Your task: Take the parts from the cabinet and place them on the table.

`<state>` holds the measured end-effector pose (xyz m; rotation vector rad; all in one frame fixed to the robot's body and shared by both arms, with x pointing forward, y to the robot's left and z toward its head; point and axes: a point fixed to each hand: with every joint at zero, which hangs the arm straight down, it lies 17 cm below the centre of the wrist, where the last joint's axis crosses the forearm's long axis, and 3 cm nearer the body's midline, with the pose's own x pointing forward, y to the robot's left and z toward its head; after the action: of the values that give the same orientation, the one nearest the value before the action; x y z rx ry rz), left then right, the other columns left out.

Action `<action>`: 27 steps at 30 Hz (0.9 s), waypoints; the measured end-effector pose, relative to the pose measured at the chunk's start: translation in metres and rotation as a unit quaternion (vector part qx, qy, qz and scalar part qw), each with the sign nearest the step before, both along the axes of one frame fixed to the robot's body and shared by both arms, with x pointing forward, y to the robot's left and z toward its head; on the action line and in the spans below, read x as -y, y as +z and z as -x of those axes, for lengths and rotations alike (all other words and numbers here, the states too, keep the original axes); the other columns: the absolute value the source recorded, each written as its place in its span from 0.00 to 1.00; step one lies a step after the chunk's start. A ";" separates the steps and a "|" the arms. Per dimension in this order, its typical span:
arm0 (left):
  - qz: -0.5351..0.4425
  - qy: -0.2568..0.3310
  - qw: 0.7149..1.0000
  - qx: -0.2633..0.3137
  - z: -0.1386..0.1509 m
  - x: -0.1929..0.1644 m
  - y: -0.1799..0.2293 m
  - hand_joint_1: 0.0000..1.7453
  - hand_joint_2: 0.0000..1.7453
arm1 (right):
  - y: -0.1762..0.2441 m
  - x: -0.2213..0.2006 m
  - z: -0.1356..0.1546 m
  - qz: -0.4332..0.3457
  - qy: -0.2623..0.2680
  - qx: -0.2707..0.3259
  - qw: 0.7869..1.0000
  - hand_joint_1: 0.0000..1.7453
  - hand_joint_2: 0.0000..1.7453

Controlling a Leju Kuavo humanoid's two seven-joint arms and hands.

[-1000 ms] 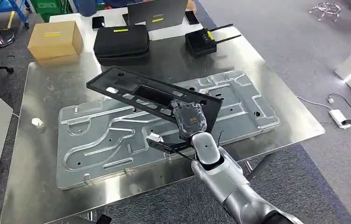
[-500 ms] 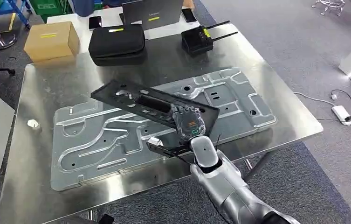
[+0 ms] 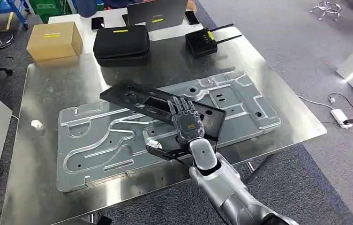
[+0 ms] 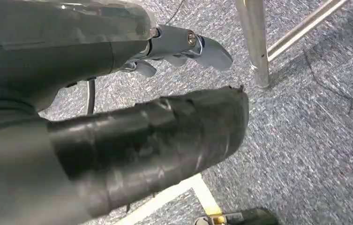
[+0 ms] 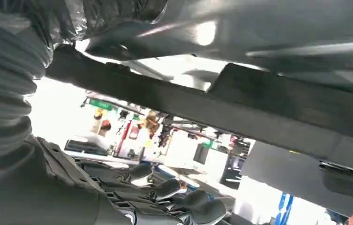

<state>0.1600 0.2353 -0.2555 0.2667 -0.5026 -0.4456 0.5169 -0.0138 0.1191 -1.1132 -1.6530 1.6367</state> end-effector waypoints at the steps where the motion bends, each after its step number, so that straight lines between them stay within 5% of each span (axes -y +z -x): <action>1: 0.000 0.000 1.000 0.001 0.000 0.000 0.000 0.00 0.00 | 0.000 0.001 0.000 0.001 -0.001 0.001 1.000 0.00 1.00; 6: 0.000 0.002 1.000 0.000 0.002 -0.001 0.000 0.00 0.00 | -0.009 0.005 0.005 0.006 -0.003 -0.001 1.000 0.00 1.00; 7: 0.000 0.003 1.000 0.001 0.002 -0.001 0.000 0.00 0.00 | -0.006 0.004 0.005 0.004 -0.001 0.005 1.000 0.00 0.00; 16: -0.001 0.028 1.000 0.006 0.012 -0.008 -0.002 0.00 0.00 | 0.018 0.015 0.031 -0.030 0.041 0.040 0.998 0.00 0.00; 27: -0.003 0.061 0.998 0.003 0.023 -0.017 -0.004 0.00 0.00 | 0.035 0.049 0.135 -0.121 0.117 0.080 0.982 0.00 0.00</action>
<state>0.1367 0.2527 -0.2594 0.3028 -0.4880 -0.3283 0.3816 -0.0628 0.1544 -0.9779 -2.0927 1.4622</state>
